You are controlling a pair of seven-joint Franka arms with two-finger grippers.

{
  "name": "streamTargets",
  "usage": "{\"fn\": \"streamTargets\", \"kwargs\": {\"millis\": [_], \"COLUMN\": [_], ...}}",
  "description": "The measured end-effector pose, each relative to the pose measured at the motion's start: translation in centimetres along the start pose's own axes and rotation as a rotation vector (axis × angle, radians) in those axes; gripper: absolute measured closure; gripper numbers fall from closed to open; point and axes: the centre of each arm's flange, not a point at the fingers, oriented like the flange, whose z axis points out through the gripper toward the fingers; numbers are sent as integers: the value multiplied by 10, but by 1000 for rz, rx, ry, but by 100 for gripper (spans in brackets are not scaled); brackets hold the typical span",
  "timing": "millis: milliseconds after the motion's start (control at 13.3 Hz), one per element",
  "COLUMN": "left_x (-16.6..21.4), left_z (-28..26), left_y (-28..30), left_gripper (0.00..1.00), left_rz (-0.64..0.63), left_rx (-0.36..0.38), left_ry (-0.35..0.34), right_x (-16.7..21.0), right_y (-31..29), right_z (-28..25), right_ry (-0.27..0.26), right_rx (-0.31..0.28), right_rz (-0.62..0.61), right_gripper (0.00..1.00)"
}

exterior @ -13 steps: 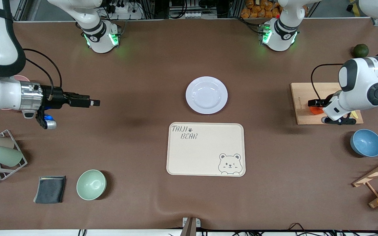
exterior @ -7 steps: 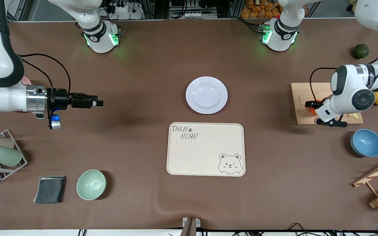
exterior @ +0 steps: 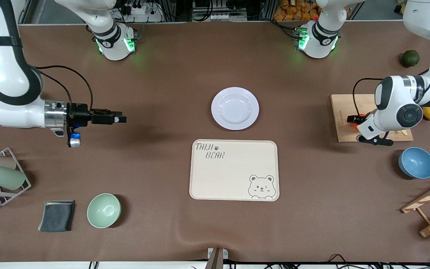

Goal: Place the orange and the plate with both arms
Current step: 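Grasp the orange with the left gripper while the right gripper reaches out, then carry the orange with the left gripper over the white plate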

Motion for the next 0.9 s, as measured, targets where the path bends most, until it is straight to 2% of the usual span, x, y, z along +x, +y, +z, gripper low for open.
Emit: {"fn": "streamTargets", "kwargs": {"millis": [300, 450, 524, 674, 899], "left_x": [2, 3, 4, 7, 13], "left_z": [19, 22, 20, 16, -14], "left_y": [-5, -6, -6, -6, 2], "left_gripper": [0, 24, 27, 27, 27], "left_rz": [15, 18, 25, 29, 43], "left_rx": [11, 12, 21, 27, 45], "left_ry": [-10, -9, -6, 6, 54], "right_x": [-3, 0, 1, 2, 12], "right_y": [17, 16, 18, 27, 48], "right_z": [43, 55, 67, 88, 87], "right_ry": [21, 56, 81, 106, 119], "right_rx": [9, 26, 25, 3, -6], "right_rz": [-30, -60, -76, -113, -168], "right_gripper": [0, 0, 0, 0, 0]}}
